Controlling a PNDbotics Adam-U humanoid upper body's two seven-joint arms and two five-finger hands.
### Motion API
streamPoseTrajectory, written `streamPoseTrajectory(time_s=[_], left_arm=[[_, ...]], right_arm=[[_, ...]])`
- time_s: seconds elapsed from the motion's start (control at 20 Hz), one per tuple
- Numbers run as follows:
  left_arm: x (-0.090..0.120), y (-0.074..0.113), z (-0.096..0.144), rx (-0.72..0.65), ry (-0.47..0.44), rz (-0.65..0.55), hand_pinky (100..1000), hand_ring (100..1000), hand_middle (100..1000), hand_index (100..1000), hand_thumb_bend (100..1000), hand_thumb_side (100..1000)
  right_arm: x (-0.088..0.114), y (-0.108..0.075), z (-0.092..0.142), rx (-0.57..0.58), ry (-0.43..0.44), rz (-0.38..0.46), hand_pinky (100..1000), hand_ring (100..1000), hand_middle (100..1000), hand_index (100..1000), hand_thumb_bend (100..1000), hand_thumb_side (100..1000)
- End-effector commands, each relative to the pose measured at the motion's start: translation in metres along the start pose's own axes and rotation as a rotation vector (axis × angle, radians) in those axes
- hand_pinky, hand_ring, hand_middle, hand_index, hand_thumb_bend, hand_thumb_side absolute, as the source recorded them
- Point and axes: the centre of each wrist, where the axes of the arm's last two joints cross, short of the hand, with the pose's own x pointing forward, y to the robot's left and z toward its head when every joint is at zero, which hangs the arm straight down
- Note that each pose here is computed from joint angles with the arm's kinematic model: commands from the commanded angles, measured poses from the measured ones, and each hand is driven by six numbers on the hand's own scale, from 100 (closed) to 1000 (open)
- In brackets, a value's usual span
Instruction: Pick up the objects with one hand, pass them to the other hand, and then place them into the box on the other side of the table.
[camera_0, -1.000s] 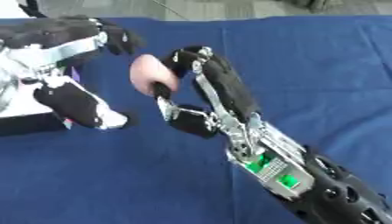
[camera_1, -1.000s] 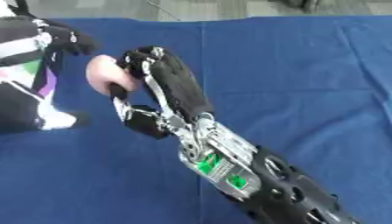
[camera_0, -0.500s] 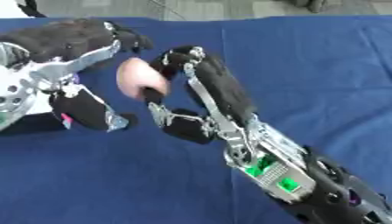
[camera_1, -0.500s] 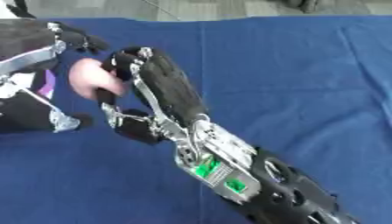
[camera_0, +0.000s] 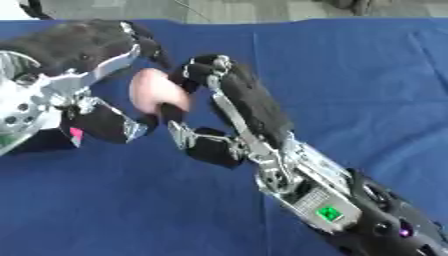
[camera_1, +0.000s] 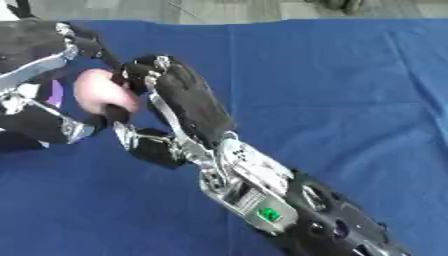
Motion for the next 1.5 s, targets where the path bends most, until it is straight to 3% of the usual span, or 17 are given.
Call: streamPoseTrajectory(time_s=[0.05,0.25,0.65,1.1,1.2,1.4,1.5], left_arm=[[-0.007,0.009,0.006,0.04,0.009,-0.005,823,794,745,810,389,183],[-0.011,0.01,0.008,0.036,-0.002,0.008,829,799,752,820,423,211],[-0.012,0.005,0.008,0.019,0.021,0.014,818,784,724,792,346,178],[-0.008,0.004,0.006,-0.008,0.02,0.024,814,778,720,806,345,175],[-0.007,0.004,0.006,-0.007,0.019,0.029,809,769,706,794,299,176],[-0.005,0.005,0.005,0.029,0.002,0.057,778,699,627,733,100,186],[-0.004,0.005,0.005,0.05,-0.012,0.081,760,682,614,720,100,205]], right_arm=[[0.0,-0.001,-0.002,-0.011,-0.017,0.02,833,548,428,605,100,100],[-0.002,0.001,-0.002,-0.012,-0.017,0.024,834,547,427,605,100,100],[-0.002,0.002,-0.001,-0.018,-0.031,0.017,833,545,426,604,100,100],[0.0,-0.01,0.005,-0.03,-0.058,0.011,829,537,417,597,100,100],[0.001,-0.01,0.005,-0.029,-0.059,0.011,830,537,417,596,100,100],[0.001,-0.01,0.006,-0.021,-0.05,0.011,829,533,413,595,100,100],[0.001,-0.011,0.005,-0.022,-0.051,0.01,828,532,413,595,100,100]])
